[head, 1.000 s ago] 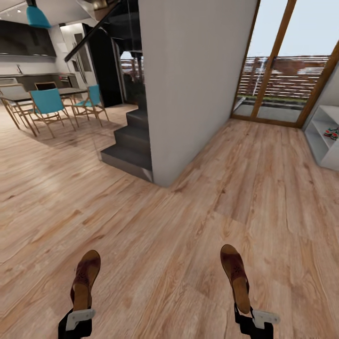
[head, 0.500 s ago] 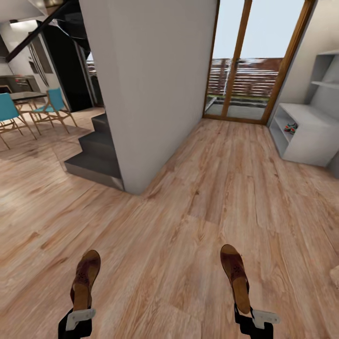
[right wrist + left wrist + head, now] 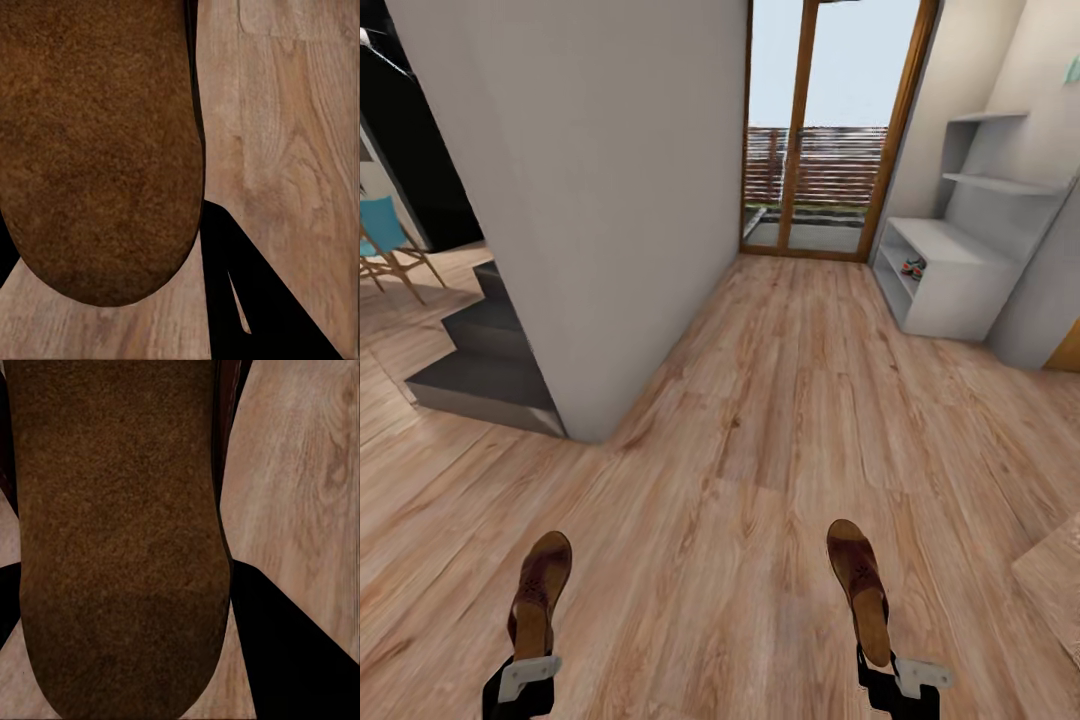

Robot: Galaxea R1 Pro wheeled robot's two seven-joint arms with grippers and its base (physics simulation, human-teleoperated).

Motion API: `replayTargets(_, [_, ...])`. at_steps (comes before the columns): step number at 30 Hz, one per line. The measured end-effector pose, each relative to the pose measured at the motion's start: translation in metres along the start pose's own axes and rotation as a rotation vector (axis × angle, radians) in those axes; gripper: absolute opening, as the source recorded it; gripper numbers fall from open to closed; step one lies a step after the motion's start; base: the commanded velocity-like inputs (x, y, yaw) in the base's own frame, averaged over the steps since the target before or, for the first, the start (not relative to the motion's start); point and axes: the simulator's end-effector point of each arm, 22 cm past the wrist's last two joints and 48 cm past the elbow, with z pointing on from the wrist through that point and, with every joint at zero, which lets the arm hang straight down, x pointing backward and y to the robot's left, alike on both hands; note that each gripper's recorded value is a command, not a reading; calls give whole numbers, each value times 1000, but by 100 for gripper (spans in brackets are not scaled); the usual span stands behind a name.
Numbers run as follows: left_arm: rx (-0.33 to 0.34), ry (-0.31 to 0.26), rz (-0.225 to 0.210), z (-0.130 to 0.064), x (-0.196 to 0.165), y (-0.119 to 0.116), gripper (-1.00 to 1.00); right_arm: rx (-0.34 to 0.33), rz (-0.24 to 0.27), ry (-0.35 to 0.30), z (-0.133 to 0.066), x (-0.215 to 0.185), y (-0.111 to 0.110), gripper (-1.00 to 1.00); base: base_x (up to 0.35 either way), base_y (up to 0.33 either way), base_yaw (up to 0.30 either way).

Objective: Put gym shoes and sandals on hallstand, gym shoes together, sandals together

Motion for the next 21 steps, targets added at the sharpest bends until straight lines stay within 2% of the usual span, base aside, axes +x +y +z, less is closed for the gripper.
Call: replayTargets(21, [-1,-9,0,0,-4,1,-100,-2,1,-10,0,-5,1,-100,337,0,-299])
